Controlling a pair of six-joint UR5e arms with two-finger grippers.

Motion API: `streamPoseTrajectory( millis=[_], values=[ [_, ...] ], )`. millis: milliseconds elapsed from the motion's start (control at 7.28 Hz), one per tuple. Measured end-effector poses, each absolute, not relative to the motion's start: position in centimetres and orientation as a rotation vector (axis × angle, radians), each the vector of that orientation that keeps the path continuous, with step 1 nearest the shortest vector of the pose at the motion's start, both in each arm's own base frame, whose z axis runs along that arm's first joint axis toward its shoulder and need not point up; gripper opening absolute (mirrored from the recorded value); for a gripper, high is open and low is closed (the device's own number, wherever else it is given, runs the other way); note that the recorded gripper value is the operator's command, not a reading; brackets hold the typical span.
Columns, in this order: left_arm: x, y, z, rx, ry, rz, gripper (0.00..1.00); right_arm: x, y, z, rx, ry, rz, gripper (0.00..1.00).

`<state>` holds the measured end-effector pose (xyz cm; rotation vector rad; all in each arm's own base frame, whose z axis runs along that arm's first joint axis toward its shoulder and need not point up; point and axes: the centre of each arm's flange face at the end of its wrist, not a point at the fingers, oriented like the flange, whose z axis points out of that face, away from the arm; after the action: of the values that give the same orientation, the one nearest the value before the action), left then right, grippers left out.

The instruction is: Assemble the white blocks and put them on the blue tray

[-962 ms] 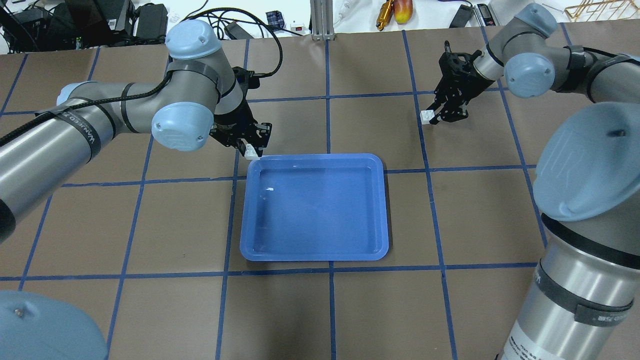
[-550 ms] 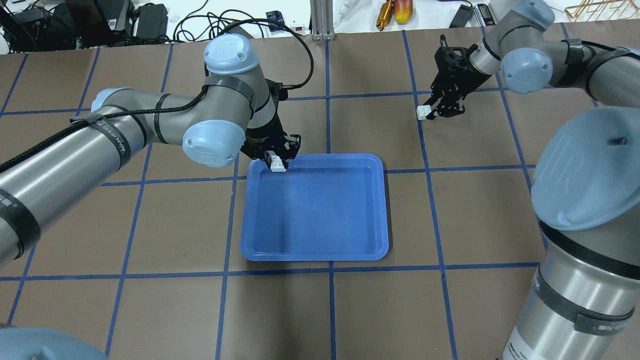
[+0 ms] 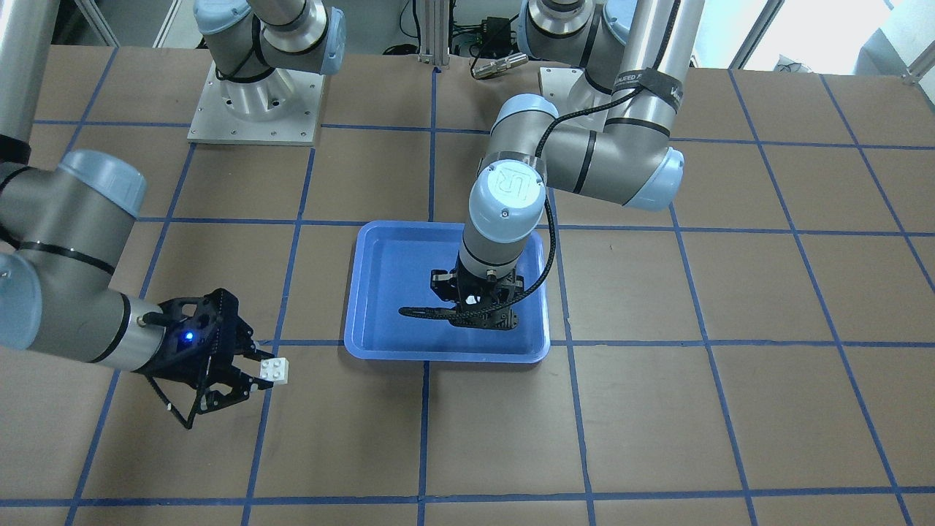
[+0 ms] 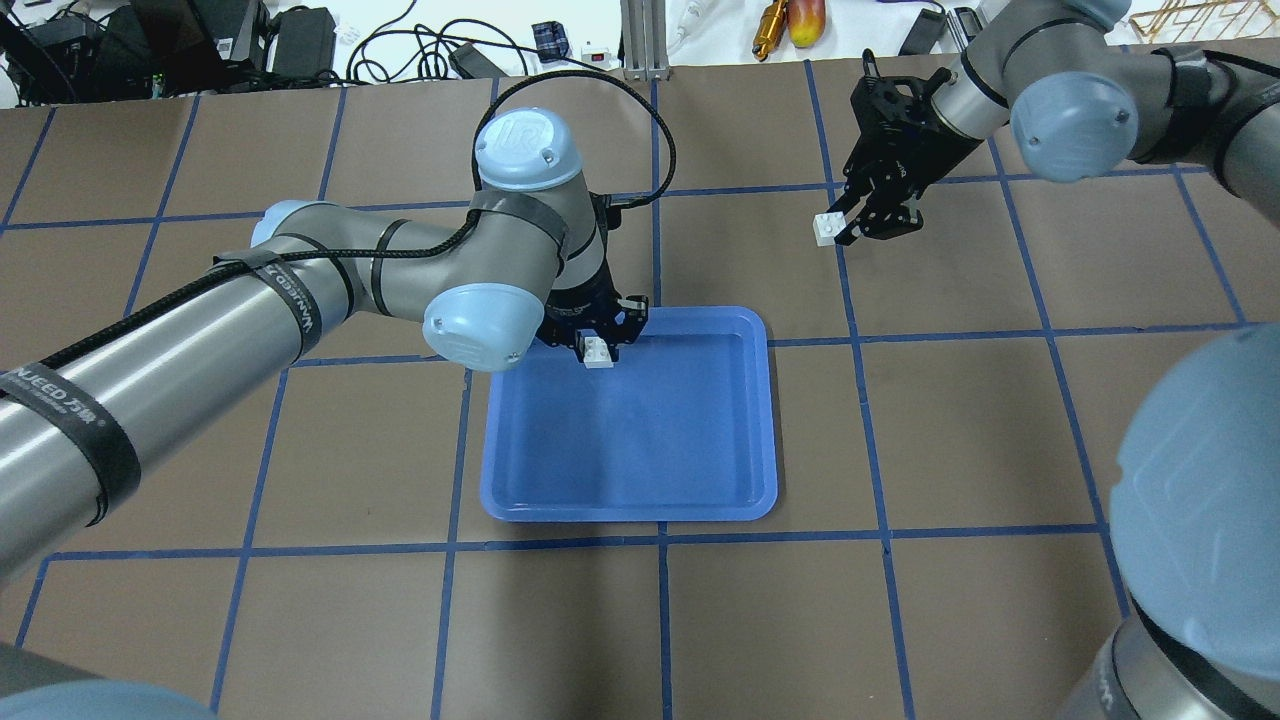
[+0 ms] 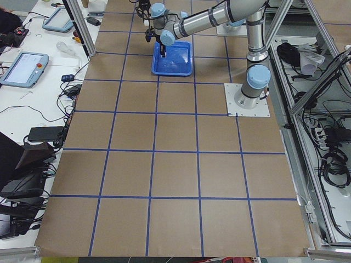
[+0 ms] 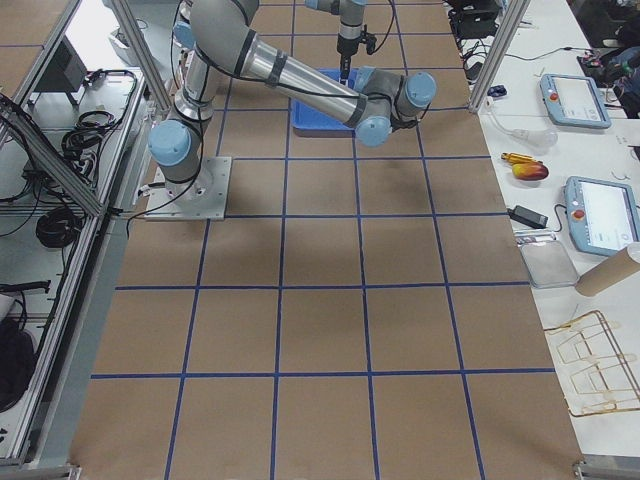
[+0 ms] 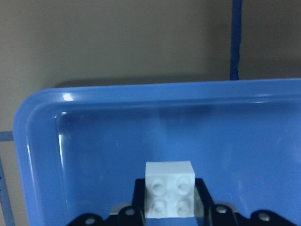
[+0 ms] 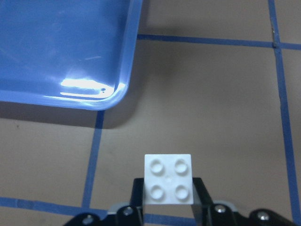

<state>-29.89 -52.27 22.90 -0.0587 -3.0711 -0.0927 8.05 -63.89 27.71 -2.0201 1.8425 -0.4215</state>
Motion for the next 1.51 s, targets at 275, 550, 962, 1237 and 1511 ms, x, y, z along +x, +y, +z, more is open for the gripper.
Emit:
streamPoseTrajectory(
  millis=[275, 550, 962, 1237, 1511],
  values=[
    [-29.7, -50.6, 20.7, -0.049, -3.069, -0.074, 0.10, 9.3, -57.5, 29.9, -1.986, 1.869, -0.413, 0.00],
    [-30.0, -49.9, 20.1, -0.014, -3.050, -0.088, 0.11, 10.3, -51.7, 30.4, -1.980, 1.875, -0.411, 0.00],
    [-31.3, -48.8, 19.9, 0.006, -3.031, -0.123, 0.42, 12.0, -47.0, 28.0, -1.971, 1.896, -0.420, 0.00],
    [-31.9, -48.2, 19.7, 0.015, -3.038, -0.132, 0.67, 15.3, -46.2, 27.1, -1.983, 1.911, -0.427, 0.00],
    [-31.9, -47.8, 19.2, 0.021, -3.038, -0.144, 0.70, 16.6, -46.2, 26.5, -1.981, 1.918, -0.430, 0.00]
  ],
)
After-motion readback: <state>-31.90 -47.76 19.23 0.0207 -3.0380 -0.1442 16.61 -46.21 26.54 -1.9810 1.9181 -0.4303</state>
